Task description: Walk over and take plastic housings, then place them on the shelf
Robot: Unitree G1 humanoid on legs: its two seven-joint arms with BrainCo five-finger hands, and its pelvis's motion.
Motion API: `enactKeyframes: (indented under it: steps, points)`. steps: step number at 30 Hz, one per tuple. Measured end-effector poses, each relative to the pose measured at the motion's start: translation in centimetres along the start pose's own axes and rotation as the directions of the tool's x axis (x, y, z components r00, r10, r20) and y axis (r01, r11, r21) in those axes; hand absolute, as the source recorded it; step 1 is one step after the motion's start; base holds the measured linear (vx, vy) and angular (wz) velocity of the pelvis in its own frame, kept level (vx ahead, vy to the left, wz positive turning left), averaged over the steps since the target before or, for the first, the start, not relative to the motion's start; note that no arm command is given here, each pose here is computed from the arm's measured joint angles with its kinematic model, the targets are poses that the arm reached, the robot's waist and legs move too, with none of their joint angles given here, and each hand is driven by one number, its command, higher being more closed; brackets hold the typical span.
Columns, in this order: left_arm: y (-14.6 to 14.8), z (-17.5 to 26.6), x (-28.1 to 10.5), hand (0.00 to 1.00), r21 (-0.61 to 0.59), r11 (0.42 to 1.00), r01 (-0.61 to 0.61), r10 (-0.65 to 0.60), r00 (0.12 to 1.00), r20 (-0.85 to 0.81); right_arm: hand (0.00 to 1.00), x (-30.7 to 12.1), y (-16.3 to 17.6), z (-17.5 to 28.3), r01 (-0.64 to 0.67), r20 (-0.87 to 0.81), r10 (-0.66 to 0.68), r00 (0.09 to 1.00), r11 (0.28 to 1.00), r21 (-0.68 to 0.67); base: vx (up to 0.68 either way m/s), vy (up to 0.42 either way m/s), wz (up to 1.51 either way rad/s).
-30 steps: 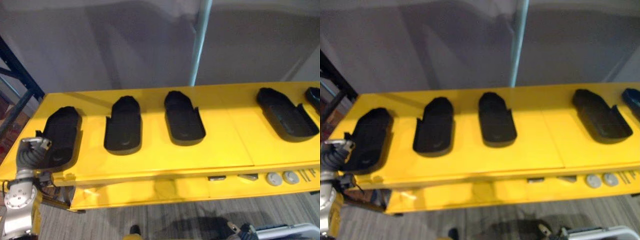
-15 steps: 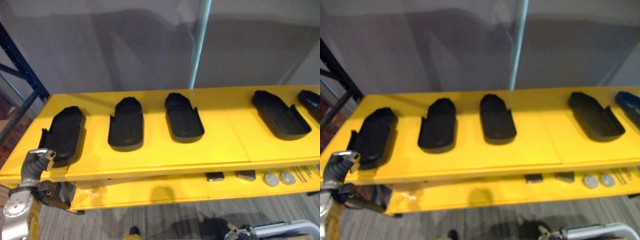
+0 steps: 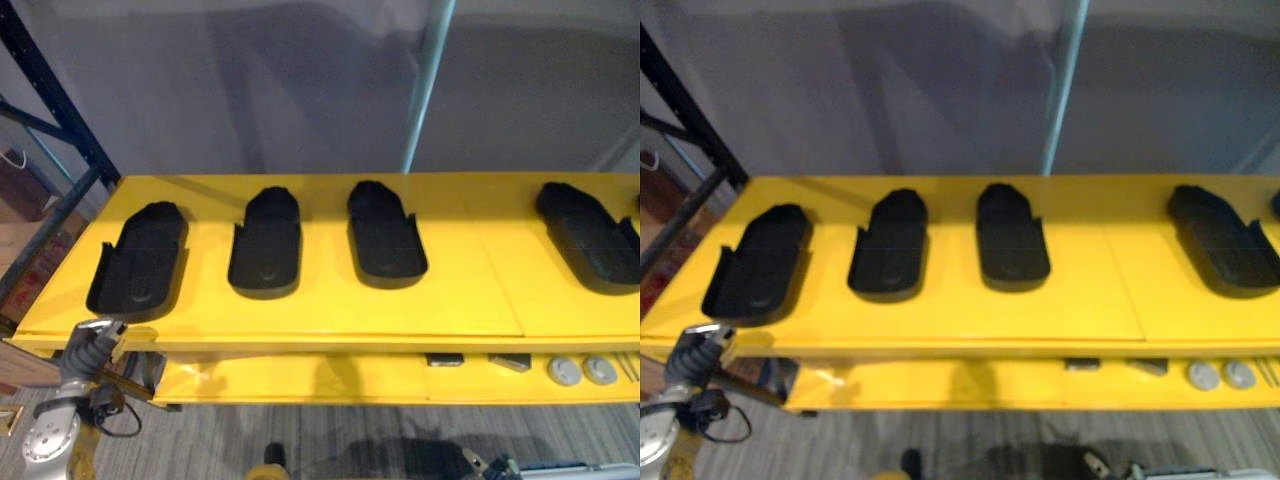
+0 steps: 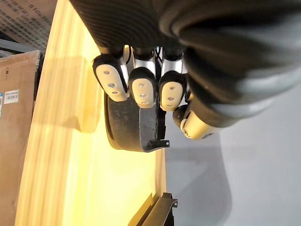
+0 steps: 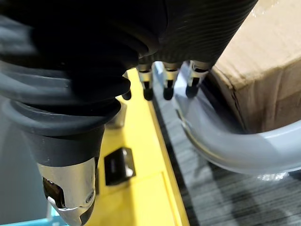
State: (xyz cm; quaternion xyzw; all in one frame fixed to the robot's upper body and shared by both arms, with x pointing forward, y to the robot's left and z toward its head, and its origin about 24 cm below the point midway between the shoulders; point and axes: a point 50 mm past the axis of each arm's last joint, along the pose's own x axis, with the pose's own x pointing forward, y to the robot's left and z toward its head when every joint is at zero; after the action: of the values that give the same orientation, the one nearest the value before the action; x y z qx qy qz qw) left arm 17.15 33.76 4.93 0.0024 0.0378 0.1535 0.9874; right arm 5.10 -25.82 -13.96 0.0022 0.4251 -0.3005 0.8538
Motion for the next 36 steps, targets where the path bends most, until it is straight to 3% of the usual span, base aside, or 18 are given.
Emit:
enactKeyframes:
  steps: [36]
  points:
    - [1.1,-2.5,0.2,1.0,-0.081,0.985,-0.151,0.143,0.985,-0.094,0.0,0.2,0.1,0.4,-0.001,0.013,0.001,1.0,1.0,-0.005,0.0,0.0,0.0]
